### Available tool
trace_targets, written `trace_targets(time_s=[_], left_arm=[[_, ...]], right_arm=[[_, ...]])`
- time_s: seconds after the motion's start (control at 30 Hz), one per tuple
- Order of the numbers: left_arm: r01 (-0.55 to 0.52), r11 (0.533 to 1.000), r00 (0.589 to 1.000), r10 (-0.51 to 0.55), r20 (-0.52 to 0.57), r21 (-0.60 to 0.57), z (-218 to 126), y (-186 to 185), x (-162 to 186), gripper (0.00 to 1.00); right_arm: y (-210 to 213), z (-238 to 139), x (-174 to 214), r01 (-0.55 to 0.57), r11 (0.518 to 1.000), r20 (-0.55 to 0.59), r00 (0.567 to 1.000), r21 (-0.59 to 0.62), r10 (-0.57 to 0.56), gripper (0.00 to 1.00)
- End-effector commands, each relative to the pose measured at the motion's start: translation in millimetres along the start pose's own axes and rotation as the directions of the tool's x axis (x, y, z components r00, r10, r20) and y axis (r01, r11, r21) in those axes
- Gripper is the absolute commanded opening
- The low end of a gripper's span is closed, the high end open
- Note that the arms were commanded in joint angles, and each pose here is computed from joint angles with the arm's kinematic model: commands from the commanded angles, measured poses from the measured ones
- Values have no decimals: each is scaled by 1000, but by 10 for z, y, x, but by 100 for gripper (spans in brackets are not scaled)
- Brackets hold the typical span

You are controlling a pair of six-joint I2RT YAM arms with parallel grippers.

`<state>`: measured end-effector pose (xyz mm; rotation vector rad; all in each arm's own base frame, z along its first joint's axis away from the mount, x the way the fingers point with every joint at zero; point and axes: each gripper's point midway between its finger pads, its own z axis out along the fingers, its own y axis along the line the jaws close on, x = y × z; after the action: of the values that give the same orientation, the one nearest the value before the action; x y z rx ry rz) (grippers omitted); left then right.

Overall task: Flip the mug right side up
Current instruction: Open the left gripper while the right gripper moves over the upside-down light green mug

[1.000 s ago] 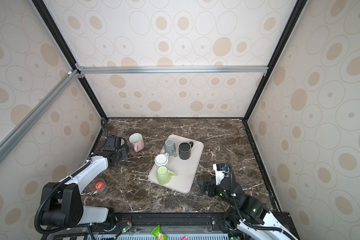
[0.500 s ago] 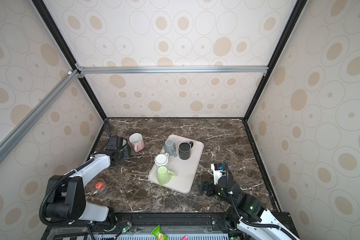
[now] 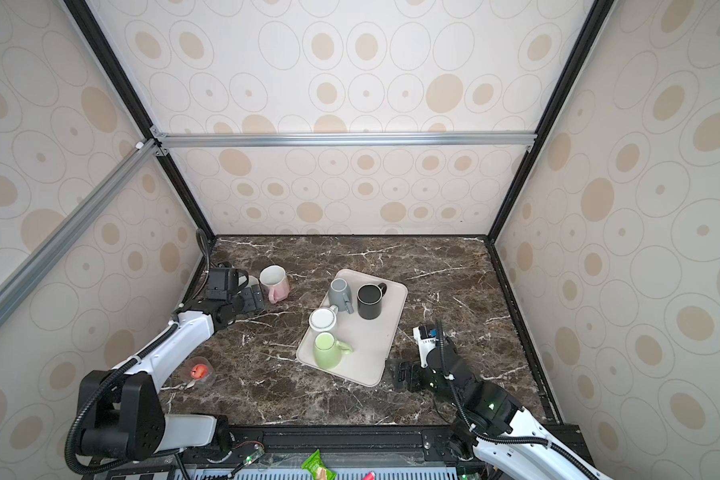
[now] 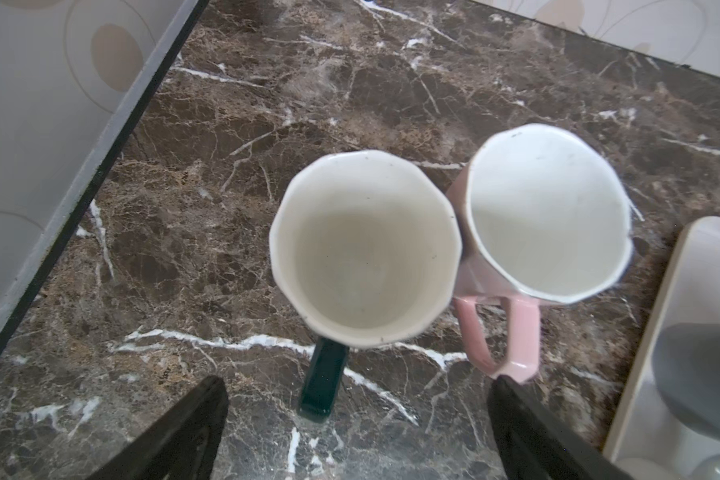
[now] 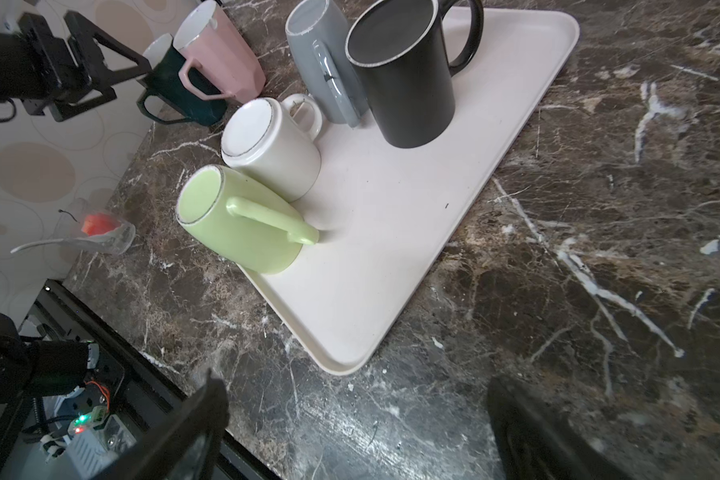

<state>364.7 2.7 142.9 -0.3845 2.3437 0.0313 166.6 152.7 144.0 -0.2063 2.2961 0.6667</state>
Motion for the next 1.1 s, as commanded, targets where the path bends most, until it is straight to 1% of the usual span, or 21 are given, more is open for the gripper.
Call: trace_targets(time_s=[0.0,0.1,0.17,0.23,0.37,0.4,0.47,0.5,0.6,0.7,0.87,1.07], left_arm=[[-24,996,1000,23,11,87,-276,-108,-50,98],[-42,984,999,41,6,172,-459,-213,6,98],[-56,971,998,57,4,231,-582,-287,48,98],[-70,955,997,72,3,289,-684,-360,116,98],[-86,919,994,103,-25,386,-788,-490,291,98],[-75,911,995,96,-30,404,-815,-518,319,98],[-80,883,995,96,-9,462,-907,-610,334,98],[-87,876,996,93,11,475,-956,-630,314,98],[-97,872,995,81,53,480,-1041,-620,270,98],[-95,837,995,73,62,539,-1093,-705,316,98],[-91,804,996,74,53,588,-1041,-787,423,98],[-92,798,996,81,45,595,-932,-795,533,98]], right_arm=[[140,-55,-18,89,995,-52,995,-40,-91,100],[250,-42,-62,130,990,-103,985,-60,-136,100],[382,14,-91,152,983,-139,976,-102,-166,100],[506,117,-125,180,973,-168,965,-143,-203,100],[641,372,-223,232,959,-186,947,-165,-261,100],[669,451,-245,245,955,-190,942,-168,-276,99],[737,601,-304,260,948,-184,938,-181,-293,99],[776,683,-321,269,944,-187,934,-193,-305,99],[839,896,-354,308,930,-216,912,-199,-348,99],[907,1063,-387,348,912,-222,892,-219,-394,99],[1079,1237,-350,374,873,-217,867,-312,-449,97],[1196,1347,-291,389,837,-219,843,-384,-492,94]])
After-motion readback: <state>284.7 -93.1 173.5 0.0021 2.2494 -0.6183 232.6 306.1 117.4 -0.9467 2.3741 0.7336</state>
